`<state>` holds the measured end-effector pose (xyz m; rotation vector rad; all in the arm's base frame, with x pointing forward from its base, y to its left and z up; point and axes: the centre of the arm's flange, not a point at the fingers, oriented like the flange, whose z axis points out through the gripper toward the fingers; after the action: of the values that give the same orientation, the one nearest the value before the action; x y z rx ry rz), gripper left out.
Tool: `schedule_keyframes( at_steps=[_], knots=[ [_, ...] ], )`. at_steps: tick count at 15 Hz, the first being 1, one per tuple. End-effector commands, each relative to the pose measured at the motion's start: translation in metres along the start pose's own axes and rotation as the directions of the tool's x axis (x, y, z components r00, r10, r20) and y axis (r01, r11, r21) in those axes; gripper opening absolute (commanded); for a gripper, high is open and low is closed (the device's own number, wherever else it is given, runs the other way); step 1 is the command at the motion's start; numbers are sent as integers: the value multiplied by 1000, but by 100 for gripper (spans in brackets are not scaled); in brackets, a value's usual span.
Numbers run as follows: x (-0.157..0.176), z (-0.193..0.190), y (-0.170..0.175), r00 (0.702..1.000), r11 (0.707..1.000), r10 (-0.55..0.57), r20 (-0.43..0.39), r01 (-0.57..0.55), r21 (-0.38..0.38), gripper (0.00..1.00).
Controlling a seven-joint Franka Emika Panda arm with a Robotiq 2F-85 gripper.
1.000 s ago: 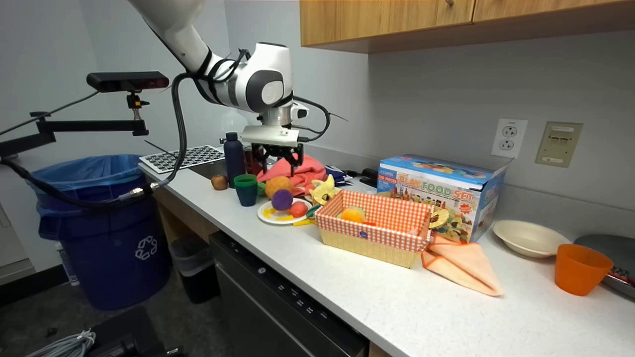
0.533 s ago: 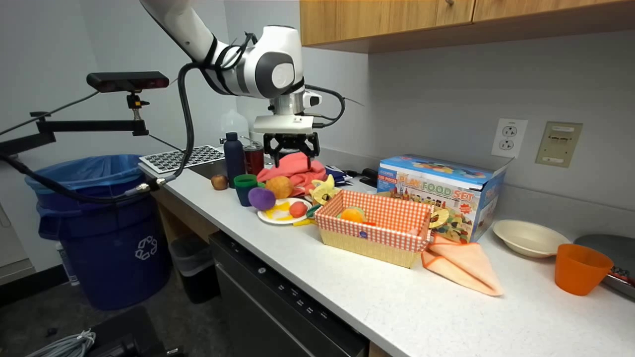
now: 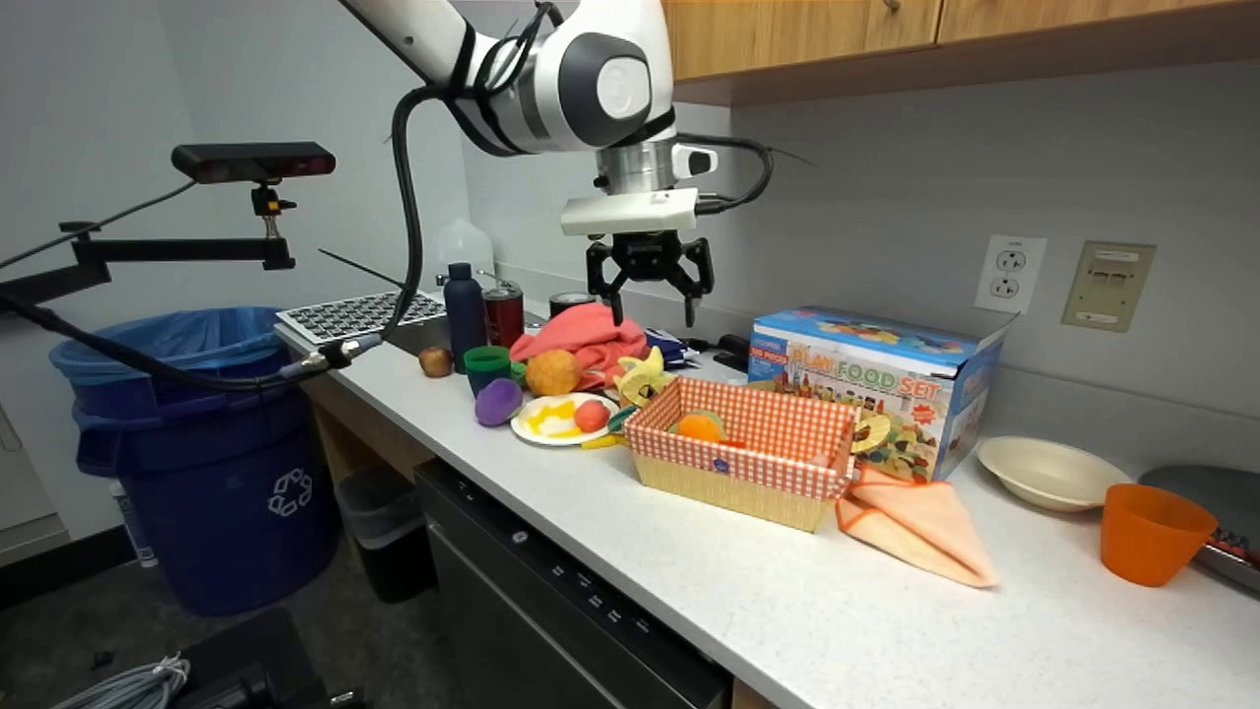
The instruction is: Put the purple and orange plushie on the plate respectively
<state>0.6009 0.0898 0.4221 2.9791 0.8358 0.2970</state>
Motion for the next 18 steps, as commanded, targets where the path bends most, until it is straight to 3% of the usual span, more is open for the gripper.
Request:
schedule_keyframes(
  at_steps=[1, 5, 15, 18],
  knots=[
    [-6, 14, 39, 998, 998, 56, 28, -56, -6, 100],
    [-16, 58, 62, 992, 995, 102, 75, -103, 14, 96],
    [-2, 152, 70, 984, 992, 110, 139, -116, 41, 92],
    [4, 166, 76, 984, 991, 123, 131, -129, 41, 64]
  ],
)
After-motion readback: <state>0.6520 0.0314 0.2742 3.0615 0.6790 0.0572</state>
